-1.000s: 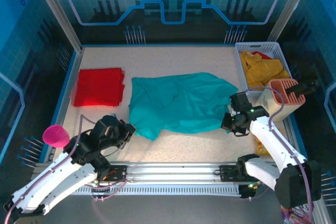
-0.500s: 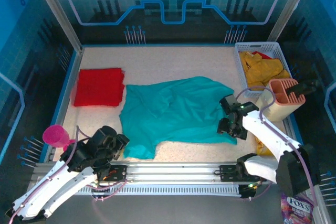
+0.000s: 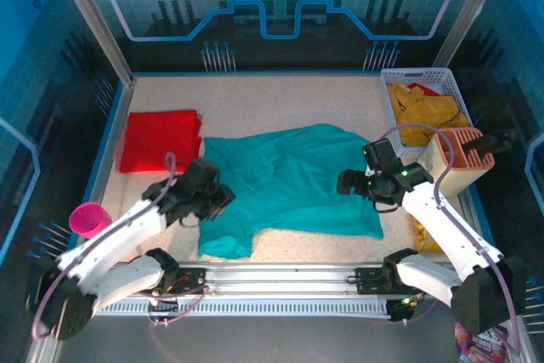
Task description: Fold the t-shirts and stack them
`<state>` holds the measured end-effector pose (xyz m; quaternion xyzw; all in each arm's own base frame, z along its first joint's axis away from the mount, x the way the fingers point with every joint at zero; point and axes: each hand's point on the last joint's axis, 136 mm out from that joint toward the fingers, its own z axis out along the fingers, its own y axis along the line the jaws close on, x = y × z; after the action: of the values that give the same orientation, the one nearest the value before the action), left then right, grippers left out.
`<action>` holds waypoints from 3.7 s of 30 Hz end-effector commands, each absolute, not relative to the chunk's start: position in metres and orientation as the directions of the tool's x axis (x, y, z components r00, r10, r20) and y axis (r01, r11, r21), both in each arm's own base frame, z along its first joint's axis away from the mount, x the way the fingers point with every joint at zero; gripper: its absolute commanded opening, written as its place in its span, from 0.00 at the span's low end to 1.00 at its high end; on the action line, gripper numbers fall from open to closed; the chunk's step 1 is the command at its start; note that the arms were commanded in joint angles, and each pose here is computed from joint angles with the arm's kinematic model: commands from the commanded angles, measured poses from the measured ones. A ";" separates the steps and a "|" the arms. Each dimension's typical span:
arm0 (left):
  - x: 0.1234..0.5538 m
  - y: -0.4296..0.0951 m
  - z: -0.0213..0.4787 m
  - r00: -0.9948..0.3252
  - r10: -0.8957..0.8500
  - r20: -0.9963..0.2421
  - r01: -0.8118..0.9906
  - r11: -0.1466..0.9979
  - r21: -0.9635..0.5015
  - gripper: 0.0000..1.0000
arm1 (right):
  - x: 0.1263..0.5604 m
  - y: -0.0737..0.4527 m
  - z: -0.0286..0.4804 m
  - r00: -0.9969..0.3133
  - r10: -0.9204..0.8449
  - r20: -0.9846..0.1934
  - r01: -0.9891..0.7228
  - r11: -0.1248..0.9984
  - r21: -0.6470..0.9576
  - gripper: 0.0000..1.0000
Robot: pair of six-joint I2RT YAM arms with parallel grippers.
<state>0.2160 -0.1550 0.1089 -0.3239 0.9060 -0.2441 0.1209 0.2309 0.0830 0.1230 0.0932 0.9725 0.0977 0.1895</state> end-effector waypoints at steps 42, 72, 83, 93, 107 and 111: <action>0.294 -0.200 0.026 -0.812 -0.583 -0.008 -0.506 0.711 -0.489 0.42 | 0.246 0.103 0.040 -0.957 0.240 -0.164 0.170 0.919 0.355 0.92; 0.369 -0.191 0.072 -0.808 -0.572 -0.144 -0.410 0.720 -0.560 0.00 | 0.224 0.095 0.016 -0.963 0.248 -0.102 0.207 0.929 0.306 0.90; 0.488 -0.164 0.143 -0.778 -0.567 -0.270 -0.253 0.677 -0.691 0.00 | 0.227 0.095 0.016 -0.965 0.246 -0.095 0.208 0.931 0.300 0.90; 0.587 -0.128 0.135 -0.709 -0.611 -0.351 -0.166 0.629 -0.760 0.00 | 0.231 0.097 0.015 -0.969 0.232 -0.085 0.199 0.937 0.288 0.90; 0.634 -0.113 0.134 -0.698 -0.611 -0.375 -0.098 0.600 -0.794 0.52 | 0.230 0.090 0.021 -0.969 0.220 -0.110 0.187 0.950 0.249 0.95; 0.609 -0.111 0.166 -0.687 -0.617 -0.384 -0.097 0.602 -0.793 0.61 | 0.233 0.089 0.047 -0.958 0.222 -0.180 0.170 0.949 0.265 0.99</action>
<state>0.6240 -0.1115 0.1210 -0.2342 0.8390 -0.3766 0.3154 0.2378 0.0963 0.0313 0.1018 0.9806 0.1398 0.0925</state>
